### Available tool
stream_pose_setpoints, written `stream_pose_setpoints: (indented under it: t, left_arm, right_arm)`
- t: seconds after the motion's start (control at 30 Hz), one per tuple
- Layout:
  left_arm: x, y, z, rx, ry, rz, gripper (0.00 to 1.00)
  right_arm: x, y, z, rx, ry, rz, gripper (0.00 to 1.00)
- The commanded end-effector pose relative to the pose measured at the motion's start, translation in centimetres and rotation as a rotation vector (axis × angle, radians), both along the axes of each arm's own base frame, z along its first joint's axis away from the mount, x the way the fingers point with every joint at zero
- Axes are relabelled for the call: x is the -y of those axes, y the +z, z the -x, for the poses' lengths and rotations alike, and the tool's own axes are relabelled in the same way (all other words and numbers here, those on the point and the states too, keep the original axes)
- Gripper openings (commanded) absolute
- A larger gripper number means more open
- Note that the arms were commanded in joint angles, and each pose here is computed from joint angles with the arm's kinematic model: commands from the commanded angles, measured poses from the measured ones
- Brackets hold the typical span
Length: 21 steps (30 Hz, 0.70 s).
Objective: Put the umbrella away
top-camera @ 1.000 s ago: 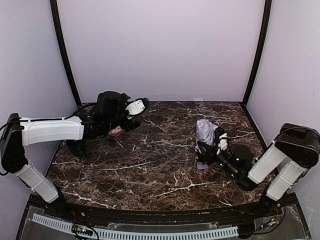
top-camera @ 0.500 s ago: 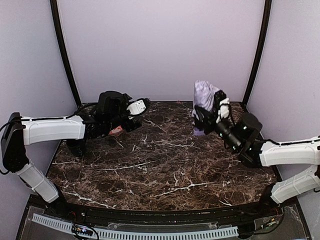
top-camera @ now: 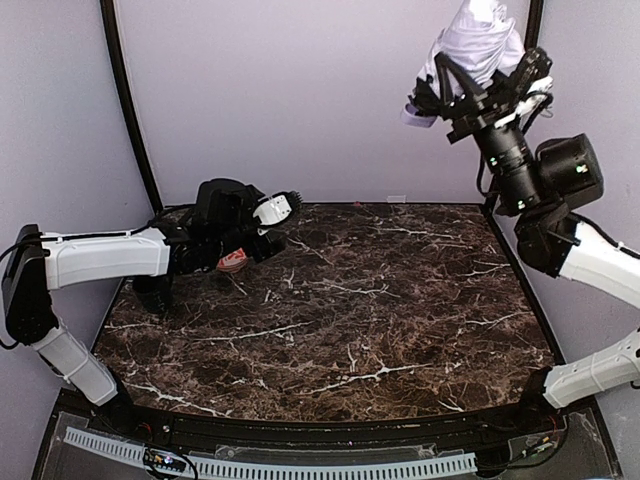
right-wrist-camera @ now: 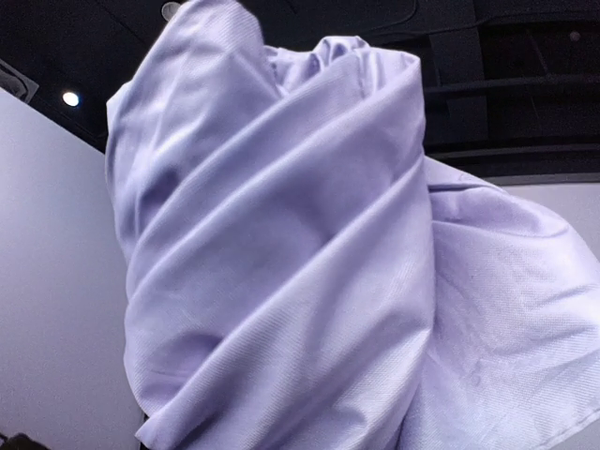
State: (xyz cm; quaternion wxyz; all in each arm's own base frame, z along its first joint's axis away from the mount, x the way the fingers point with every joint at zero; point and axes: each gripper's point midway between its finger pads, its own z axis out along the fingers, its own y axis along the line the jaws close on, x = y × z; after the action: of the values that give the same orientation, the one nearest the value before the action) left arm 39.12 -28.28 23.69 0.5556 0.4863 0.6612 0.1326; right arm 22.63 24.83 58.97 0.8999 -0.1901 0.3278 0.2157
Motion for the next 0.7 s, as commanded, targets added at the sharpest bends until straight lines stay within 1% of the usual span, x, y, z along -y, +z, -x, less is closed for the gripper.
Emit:
stream_pose_setpoints:
  t: [0.0,0.03,0.07,0.1,0.13,0.17,0.2,0.23,0.3,0.33,0.37,0.43,0.5,0.53,0.6,0.67]
  left_arm:
    - [0.3,-0.1,-0.4,-0.026,-0.003,0.022,0.99]
    - [0.3,-0.4,-0.5,-0.031,-0.003,0.017,0.99]
    - [0.3,-0.7,-0.5,-0.037,-0.001,0.010,0.99]
    - [0.4,-1.0,-0.6,-0.042,0.000,0.006,0.99]
    - [0.4,-1.2,-0.6,-0.045,0.000,0.000,0.99]
    - [0.4,-1.4,-0.6,-0.048,-0.002,-0.007,0.99]
    - [0.4,-1.5,-0.6,-0.051,-0.002,-0.010,0.99]
    - [0.4,-1.5,-0.7,-0.052,-0.001,-0.011,0.99]
    - [0.5,-1.4,-0.8,-0.051,-0.001,-0.010,0.99]
    - [0.5,-1.2,-0.9,-0.051,0.003,-0.003,0.99]
    - [0.6,-1.0,-0.9,-0.054,0.002,0.002,0.99]
    - [0.7,-0.5,-0.8,-0.057,0.002,0.021,0.99]
    - [0.7,-0.2,-0.5,-0.065,-0.008,0.031,0.99]
    - [0.7,-0.1,-0.4,-0.066,-0.011,0.035,0.99]
    - [0.5,0.1,-0.3,-0.067,-0.001,0.041,0.99]
    - [0.3,-0.3,-0.2,-0.082,0.008,0.046,0.99]
  right_arm:
    - [-4.3,-18.6,-5.8,-0.348,-0.002,0.174,0.00]
    - [-4.6,-24.4,-6.4,-0.434,-0.002,0.223,0.00]
    - [-4.1,-30.6,-6.3,-0.531,0.006,0.240,0.00]
    - [-3.1,-36.1,-5.6,-0.635,0.032,0.230,0.00]
    - [-2.2,-41.5,-4.6,-0.737,0.043,0.265,0.00]
    - [-1.2,-46.5,-3.7,-0.843,0.017,0.310,0.00]
    - [-0.3,-50.2,-2.7,-0.920,-0.009,0.352,0.00]
    - [1.1,-52.8,-1.4,-0.975,-0.035,0.382,0.00]
    - [2.1,-54.4,-0.1,-1.005,-0.043,0.369,0.00]
    - [2.2,-54.9,-0.1,-1.015,-0.059,0.387,0.00]
    - [2.4,-54.5,-0.2,-1.007,-0.074,0.376,0.00]
    - [2.4,-52.0,-0.6,-0.951,-0.081,0.320,0.00]
    - [0.9,-50.1,-1.6,-0.926,-0.090,0.331,0.00]
    - [0.0,-50.2,-2.2,-0.957,-0.110,0.380,0.00]
    - [-1.9,-47.6,-3.6,-0.991,-0.128,0.402,0.00]
    - [-3.1,-45.1,-4.1,-0.976,-0.120,0.423,0.00]
